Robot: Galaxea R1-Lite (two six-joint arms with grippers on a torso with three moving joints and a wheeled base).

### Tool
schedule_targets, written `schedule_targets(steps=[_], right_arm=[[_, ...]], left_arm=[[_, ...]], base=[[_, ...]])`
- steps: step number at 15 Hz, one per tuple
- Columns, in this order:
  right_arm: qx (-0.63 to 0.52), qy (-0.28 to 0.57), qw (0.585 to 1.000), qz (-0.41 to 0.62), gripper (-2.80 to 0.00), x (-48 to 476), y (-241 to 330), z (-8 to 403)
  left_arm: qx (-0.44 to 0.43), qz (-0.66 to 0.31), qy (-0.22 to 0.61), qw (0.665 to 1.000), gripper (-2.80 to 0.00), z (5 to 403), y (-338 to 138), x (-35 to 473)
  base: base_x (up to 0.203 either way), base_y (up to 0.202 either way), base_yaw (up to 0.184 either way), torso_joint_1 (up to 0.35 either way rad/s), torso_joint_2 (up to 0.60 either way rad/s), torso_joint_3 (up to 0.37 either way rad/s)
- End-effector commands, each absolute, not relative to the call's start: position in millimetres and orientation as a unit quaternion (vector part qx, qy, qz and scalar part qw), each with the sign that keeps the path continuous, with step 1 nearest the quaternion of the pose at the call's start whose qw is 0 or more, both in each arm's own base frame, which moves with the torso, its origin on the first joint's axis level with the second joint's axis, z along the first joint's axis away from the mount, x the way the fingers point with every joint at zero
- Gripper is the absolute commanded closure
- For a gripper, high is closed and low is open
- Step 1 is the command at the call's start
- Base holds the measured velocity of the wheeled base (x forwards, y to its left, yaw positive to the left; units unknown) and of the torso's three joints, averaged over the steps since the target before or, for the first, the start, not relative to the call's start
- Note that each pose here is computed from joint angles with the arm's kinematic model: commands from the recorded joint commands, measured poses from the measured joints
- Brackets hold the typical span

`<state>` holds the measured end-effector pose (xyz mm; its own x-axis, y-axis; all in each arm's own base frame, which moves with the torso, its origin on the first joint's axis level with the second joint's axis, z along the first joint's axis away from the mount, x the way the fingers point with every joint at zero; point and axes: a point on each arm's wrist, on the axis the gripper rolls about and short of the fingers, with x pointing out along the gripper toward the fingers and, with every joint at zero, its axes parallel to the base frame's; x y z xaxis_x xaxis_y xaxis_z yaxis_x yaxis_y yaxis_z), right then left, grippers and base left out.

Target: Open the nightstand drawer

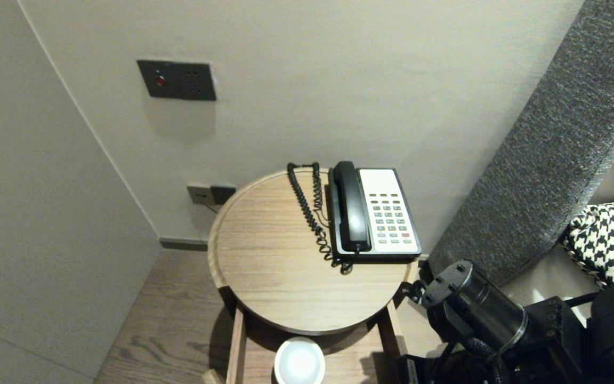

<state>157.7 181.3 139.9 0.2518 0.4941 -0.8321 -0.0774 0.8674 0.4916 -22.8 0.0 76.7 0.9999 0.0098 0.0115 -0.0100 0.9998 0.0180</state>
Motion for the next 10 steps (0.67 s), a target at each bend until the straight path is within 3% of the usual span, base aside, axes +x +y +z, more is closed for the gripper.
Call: schedule_targets(steps=[1,10], right_arm=[[0.172,0.597,0.764,0.174,0.0,158,182,131],[0.156,0.605,0.76,0.178,0.0,143,176,125]], left_arm=[[0.009,0.005,-0.007,1.0,0.0,77,0,-23],[0.009,0.005,-0.007,1.0,0.0,77,0,-23]], base=[[0.0,0.0,0.0,0.0,0.0,0.0],[0.0,0.0,0.0,0.0,0.0,0.0]])
